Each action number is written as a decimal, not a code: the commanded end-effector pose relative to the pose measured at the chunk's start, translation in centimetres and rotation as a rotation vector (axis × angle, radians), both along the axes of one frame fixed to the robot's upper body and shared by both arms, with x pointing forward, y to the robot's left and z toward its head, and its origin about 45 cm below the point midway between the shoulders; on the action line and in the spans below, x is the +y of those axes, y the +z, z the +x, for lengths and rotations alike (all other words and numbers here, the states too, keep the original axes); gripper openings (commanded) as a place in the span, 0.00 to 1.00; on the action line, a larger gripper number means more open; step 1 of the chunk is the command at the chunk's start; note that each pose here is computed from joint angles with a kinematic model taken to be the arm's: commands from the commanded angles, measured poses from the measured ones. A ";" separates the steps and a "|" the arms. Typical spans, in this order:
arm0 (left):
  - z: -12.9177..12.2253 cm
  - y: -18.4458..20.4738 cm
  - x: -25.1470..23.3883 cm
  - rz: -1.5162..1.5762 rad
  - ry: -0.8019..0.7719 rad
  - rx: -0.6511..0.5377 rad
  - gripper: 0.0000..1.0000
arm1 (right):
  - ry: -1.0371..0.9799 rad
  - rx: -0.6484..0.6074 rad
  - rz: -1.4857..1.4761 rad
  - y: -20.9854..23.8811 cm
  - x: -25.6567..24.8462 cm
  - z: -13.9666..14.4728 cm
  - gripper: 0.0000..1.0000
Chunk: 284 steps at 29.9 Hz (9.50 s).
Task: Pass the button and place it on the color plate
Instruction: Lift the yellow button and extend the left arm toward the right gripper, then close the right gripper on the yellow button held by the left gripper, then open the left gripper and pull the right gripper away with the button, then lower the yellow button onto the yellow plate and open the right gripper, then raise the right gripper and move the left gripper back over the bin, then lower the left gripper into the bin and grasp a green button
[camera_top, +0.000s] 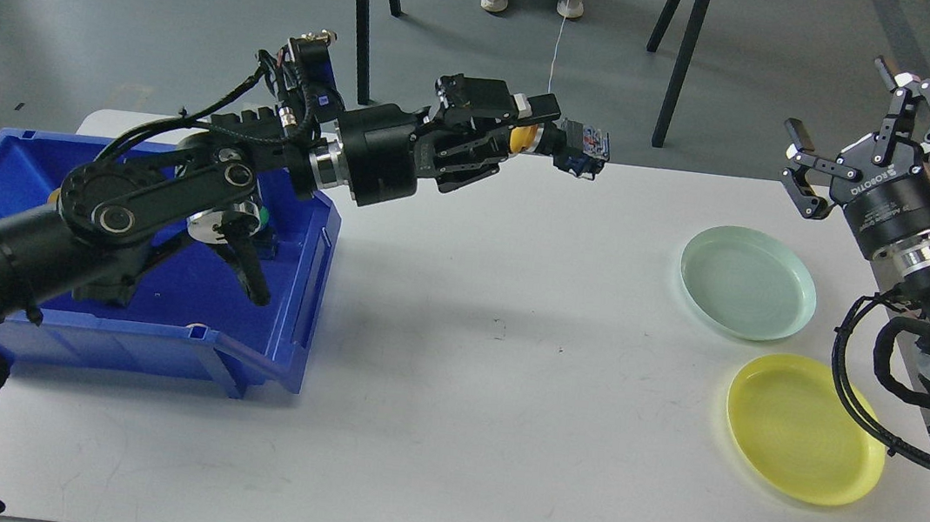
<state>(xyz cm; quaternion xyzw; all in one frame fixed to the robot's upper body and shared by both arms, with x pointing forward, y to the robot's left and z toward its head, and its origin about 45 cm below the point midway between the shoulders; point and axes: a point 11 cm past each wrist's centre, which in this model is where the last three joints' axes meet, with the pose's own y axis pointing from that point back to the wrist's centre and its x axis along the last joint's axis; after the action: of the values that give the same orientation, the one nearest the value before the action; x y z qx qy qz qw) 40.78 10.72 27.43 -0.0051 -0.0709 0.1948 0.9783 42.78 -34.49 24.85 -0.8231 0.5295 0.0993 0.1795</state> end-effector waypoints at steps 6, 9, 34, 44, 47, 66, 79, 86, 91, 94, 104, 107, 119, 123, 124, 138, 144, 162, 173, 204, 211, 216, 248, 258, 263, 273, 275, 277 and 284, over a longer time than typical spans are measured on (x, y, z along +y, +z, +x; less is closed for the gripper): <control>0.1 -0.1 -0.3 -0.012 0.003 0.004 0.17 | 0.231 -0.057 -0.102 0.3 6.4 -2.3 0.99; 0.1 -0.1 -0.3 -0.013 0.004 0.004 0.17 | 0.286 -0.075 -0.098 0.5 8.3 -3.0 0.99; 0.3 0.1 -0.1 -0.043 0.023 0.013 0.18 | 0.459 -0.095 0.023 -0.8 16.7 -6.3 0.96; 0.2 -0.1 0.1 -0.045 0.027 0.018 0.18 | 0.459 -0.107 0.037 -0.4 17.1 -6.1 0.83; 0.2 -0.2 0.0 -0.044 0.025 0.018 0.18 | 0.458 -0.110 0.037 -0.3 17.1 -6.1 0.78; 0.2 -0.2 0.0 -0.044 0.025 0.018 0.18 | 0.456 -0.105 0.030 -0.5 17.0 -6.0 0.38; 0.1 -0.2 0.0 -0.047 0.023 0.020 0.20 | 0.459 -0.107 0.031 -0.4 17.0 -6.0 0.07; 0.1 0.0 0.0 -0.061 0.026 0.021 0.42 | 0.460 -0.106 0.031 -0.4 17.1 -6.0 0.05; 0.5 0.3 0.9 -0.122 0.074 0.031 0.80 | 0.463 -0.107 0.031 -0.4 17.2 -6.1 0.05; 0.5 0.2 1.2 -0.133 0.083 0.034 0.85 | 0.466 -0.105 0.029 -0.5 17.2 -6.1 0.05; 0.5 0.3 1.2 -0.134 0.084 0.033 0.90 | 0.395 -0.117 -0.018 0.2 13.5 -5.4 0.04; 0.5 0.3 1.2 -0.136 0.085 0.034 0.90 | 0.330 -0.099 -0.102 0.1 9.3 -5.3 0.04; 0.6 0.2 1.2 -0.134 0.086 0.033 0.91 | 0.079 0.114 -0.324 -4.4 -4.1 -10.5 0.04; 0.6 0.2 1.2 -0.134 0.086 0.033 0.92 | 0.028 0.220 -0.380 -6.8 -7.3 -13.3 0.04; 0.6 0.2 1.2 -0.134 0.086 0.033 0.91 | 0.014 0.248 -0.392 -7.4 -8.2 -14.0 0.04; 0.6 0.3 1.2 -0.135 0.086 0.034 0.92 | -0.071 0.469 -0.458 -12.4 -13.5 -20.6 0.04; 0.6 0.3 1.2 -0.135 0.086 0.034 0.92 | -0.074 0.517 -0.468 -13.8 -13.8 -21.8 0.04; 0.6 0.3 1.2 -0.135 0.086 0.034 0.92 | -0.034 0.553 -0.430 -16.2 -11.5 -22.5 0.15; 0.6 0.3 1.2 -0.135 0.086 0.034 0.92 | -0.042 0.546 -0.417 -16.2 -11.2 -22.3 0.47; 1.6 2.9 9.7 -0.155 0.241 -0.025 0.95 | 0.022 0.143 -0.289 -5.6 -5.5 -10.2 0.96; 1.3 4.2 18.3 0.021 0.362 -0.084 0.95 | 0.038 -0.040 -0.156 0.3 -1.3 -4.5 0.97; 0.0 5.7 24.5 0.285 0.408 -0.162 0.95 | 0.056 -0.086 -0.109 1.5 1.0 -2.7 0.97; -6.0 -5.2 37.1 1.417 0.030 -0.115 0.95 | 0.073 -0.086 -0.088 1.2 1.9 -2.7 0.98; -5.3 -6.3 36.2 1.403 0.025 -0.107 0.95 | 0.071 -0.087 -0.095 1.4 1.6 -2.7 0.98; -5.1 -7.2 36.4 1.409 0.034 -0.088 0.95 | 0.067 -0.085 -0.098 1.3 1.4 -2.8 0.98; -5.5 -8.7 36.5 1.409 0.031 -0.052 0.95 | 0.072 -0.083 -0.097 1.2 1.4 -2.9 0.98; -5.5 -8.7 36.6 1.409 0.033 -0.053 0.95 | 0.072 -0.082 -0.097 1.2 1.4 -2.9 0.98; -5.4 -8.9 36.2 1.402 0.027 -0.056 0.95 | 0.072 -0.082 -0.097 1.2 1.4 -2.9 0.98; -4.9 -9.6 35.7 1.404 0.023 -0.051 0.94 | 0.071 -0.082 -0.098 1.2 1.4 -2.9 0.98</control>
<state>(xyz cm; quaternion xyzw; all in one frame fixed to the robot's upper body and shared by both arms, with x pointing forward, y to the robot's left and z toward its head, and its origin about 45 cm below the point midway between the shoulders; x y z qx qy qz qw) 35.63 46.65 18.16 0.6234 -0.2038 0.1140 0.7463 39.88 -33.11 26.04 -0.8526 0.4962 0.0460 0.1570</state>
